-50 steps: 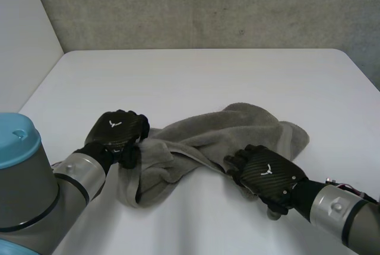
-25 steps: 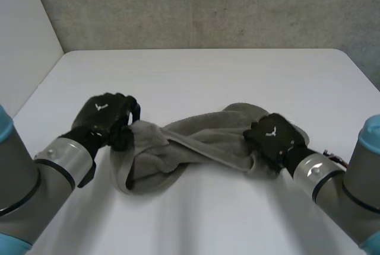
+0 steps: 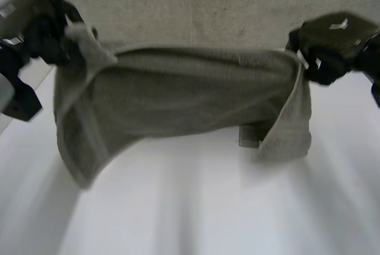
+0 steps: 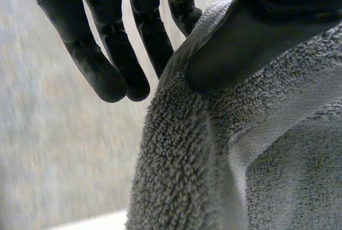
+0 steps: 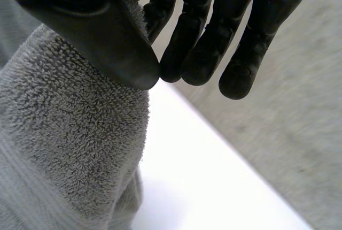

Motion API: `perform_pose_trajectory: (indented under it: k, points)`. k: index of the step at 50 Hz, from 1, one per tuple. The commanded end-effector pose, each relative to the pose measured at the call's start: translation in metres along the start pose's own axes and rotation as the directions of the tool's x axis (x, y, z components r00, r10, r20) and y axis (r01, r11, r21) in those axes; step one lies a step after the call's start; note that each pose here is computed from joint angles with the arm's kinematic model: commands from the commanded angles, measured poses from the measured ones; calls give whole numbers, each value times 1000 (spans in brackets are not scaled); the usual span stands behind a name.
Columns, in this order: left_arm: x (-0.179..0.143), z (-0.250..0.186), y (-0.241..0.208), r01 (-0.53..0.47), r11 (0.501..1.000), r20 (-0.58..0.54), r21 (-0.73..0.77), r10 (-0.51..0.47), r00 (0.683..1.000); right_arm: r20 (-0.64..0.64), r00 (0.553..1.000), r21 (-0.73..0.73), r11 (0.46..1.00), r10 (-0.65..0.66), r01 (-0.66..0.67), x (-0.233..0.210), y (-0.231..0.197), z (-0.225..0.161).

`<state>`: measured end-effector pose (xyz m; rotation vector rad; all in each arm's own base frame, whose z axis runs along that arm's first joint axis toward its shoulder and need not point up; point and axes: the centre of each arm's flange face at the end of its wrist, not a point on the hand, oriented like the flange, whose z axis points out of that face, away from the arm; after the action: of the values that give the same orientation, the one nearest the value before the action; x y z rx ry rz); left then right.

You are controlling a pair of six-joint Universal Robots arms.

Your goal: Fold the towel.

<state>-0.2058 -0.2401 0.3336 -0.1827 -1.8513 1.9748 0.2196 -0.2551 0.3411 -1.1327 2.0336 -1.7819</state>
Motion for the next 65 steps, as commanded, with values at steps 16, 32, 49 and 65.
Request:
perform_pose_trajectory:
  k: [16,32,49,65]
  points:
    - [-7,61,70,12,981,-31,-193,-19,999,2,942,228,917,-336,327,-13,31,122]
    - [-24,64,141,22,959,-6,-283,-25,1000,21,948,31,948,-316,316,-22,101,154]
    - [-42,69,151,26,964,38,-266,-17,999,-34,997,-111,992,-63,59,-56,109,74]
    - [-18,46,100,-41,985,-18,-170,39,999,-100,978,20,983,182,-181,-97,128,56]
